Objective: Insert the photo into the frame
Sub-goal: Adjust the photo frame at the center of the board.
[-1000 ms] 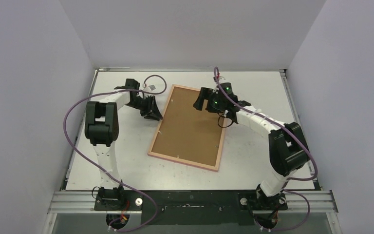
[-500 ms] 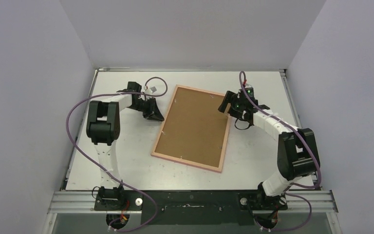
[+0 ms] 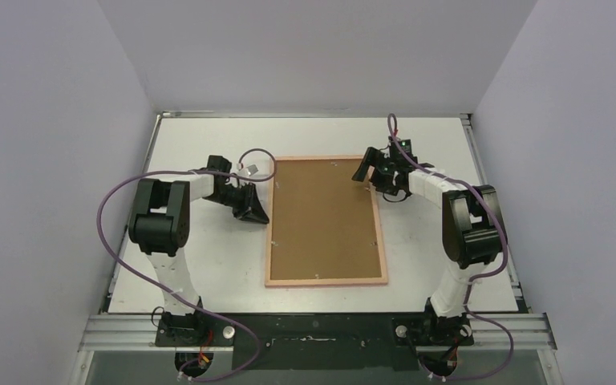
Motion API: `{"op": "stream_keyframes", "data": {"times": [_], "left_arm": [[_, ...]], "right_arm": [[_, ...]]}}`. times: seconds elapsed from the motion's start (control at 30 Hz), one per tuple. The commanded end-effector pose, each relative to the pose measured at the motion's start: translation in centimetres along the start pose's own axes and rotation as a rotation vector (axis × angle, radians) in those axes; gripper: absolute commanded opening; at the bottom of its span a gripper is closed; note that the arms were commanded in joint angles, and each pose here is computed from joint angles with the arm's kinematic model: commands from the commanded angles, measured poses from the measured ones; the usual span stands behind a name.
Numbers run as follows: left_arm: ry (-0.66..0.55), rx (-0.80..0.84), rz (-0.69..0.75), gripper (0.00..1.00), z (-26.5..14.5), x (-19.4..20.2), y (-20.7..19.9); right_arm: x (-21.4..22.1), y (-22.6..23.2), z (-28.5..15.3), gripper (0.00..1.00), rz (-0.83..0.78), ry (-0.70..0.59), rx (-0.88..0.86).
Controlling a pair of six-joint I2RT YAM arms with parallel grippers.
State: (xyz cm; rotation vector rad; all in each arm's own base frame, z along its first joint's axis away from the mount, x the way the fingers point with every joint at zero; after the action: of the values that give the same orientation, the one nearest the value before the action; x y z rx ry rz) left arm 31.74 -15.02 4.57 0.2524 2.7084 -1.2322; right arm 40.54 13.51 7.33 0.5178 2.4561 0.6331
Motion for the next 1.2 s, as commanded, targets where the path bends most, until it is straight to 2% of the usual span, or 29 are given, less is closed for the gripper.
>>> {"op": "stream_keyframes", "data": {"times": [0.0,0.17,0.33,0.47,0.6,0.77,1.17], "left_arm": [[0.047,-0.028,0.067,0.14,0.0,2.0,-0.5],[0.068,-0.047,0.07,0.29,-0.8,2.6,-0.3],[0.013,-0.038,0.054,0.32,-3.5,1.3,-0.2],[-0.048,-0.035,0.051,0.32,-4.5,-1.4,-0.1],[-0.11,0.005,0.028,0.32,-4.2,-4.8,-0.6],[-0.148,0.008,0.012,0.32,-3.4,-8.0,-0.5],[-0.106,-0.036,0.002,0.2,-0.3,-7.5,0.5]], "right_arm": [[-2.9,5.2,-0.3,0.9,-0.041,-0.046,-0.176],[-3.7,6.3,0.0,0.9,-0.07,-0.053,-0.136],[-5.2,7.0,-2.0,0.9,-0.102,-0.177,-0.077],[-4.5,10.7,-2.8,0.9,-0.192,-0.236,-0.168],[-1.9,15.3,-1.1,0.9,-0.317,-0.154,-0.295],[0.3,18.2,0.4,0.9,-0.358,-0.111,-0.36],[4.3,22.3,2.6,0.9,-0.476,0.027,-0.593]]}}
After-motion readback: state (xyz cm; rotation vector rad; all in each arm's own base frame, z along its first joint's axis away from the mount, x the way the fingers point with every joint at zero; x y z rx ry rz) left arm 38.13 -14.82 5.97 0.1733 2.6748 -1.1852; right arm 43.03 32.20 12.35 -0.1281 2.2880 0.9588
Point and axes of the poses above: each gripper's point midway between its finger pads, its own z axis out along the fingers, its own y axis along the line the jaws close on, x = y × z, the point moved 3 cm from there along -z, back along the fingers, and after that the axes turned 8 degrees about z, right-handed, at the moved point
